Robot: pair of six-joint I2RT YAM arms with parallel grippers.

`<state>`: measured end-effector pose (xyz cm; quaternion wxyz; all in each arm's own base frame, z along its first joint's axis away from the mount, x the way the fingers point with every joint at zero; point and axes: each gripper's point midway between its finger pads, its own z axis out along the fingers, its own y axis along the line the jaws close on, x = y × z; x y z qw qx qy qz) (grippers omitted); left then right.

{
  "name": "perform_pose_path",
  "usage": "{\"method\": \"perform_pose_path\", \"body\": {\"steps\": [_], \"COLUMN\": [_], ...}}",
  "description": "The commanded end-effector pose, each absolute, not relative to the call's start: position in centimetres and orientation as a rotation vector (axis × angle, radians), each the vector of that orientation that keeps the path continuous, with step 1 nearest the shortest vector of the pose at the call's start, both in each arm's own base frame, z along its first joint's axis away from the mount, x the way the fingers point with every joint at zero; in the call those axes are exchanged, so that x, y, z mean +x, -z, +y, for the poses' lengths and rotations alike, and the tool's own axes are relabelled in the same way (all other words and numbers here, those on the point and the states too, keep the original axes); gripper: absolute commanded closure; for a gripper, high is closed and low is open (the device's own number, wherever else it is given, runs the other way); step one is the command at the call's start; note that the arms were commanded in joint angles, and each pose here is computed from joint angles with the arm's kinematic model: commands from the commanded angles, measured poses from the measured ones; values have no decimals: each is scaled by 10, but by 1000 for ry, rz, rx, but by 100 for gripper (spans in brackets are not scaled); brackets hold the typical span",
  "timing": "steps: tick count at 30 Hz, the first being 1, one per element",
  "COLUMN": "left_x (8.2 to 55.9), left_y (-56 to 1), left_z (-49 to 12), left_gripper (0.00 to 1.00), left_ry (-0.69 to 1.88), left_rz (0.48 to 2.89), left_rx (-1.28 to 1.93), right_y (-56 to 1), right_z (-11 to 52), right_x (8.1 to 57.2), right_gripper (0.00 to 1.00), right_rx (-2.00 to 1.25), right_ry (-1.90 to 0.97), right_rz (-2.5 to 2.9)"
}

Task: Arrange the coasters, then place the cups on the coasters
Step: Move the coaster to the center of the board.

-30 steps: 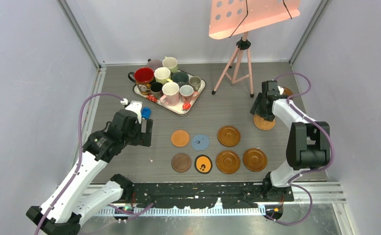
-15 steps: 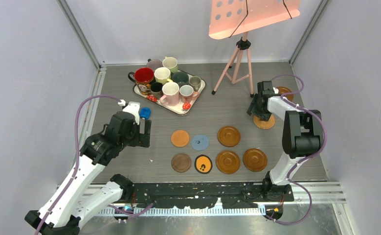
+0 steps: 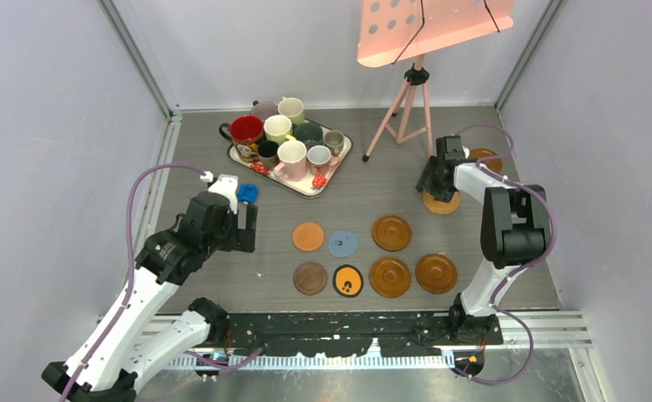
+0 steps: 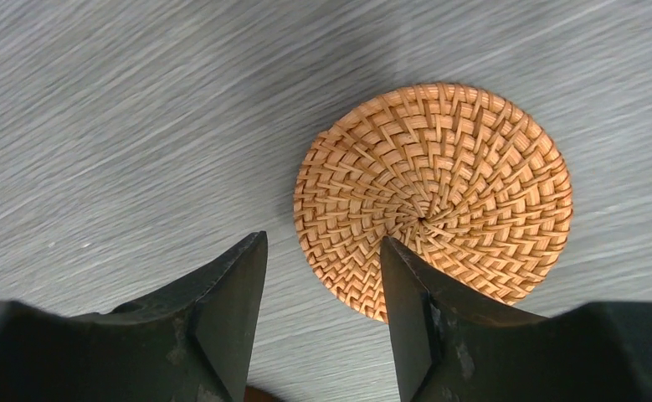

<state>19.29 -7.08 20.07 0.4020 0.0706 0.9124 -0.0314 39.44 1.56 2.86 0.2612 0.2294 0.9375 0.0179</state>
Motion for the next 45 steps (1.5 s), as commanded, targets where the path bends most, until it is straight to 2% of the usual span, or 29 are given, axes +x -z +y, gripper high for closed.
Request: {"method": "perform_pose_path", "body": {"steps": [1, 15, 26, 38, 45], "left_x": [196, 196, 198, 196, 194], "left_y": [-204, -204, -204, -203, -200], "left_z": [-71, -70, -71, -73, -79], "left_gripper": [2, 3, 3, 3, 3], "left_ry": [77, 72, 72, 87, 123], "left_rz": [2283, 2278, 2281, 2284, 2300], "left_rx": [172, 168, 172, 175, 198], "right_y": [-27, -33, -17, -13, -53], "right_z": [69, 153, 229, 244, 246], "right_x": [399, 409, 388, 378, 405], "right_gripper": [42, 44, 47, 48, 44], "right_rx": [568, 330, 114, 53, 29], "right_ry": [-253, -322, -388, -354, -308], "right_rz": [2581, 2628, 2694, 2703, 2618]}}
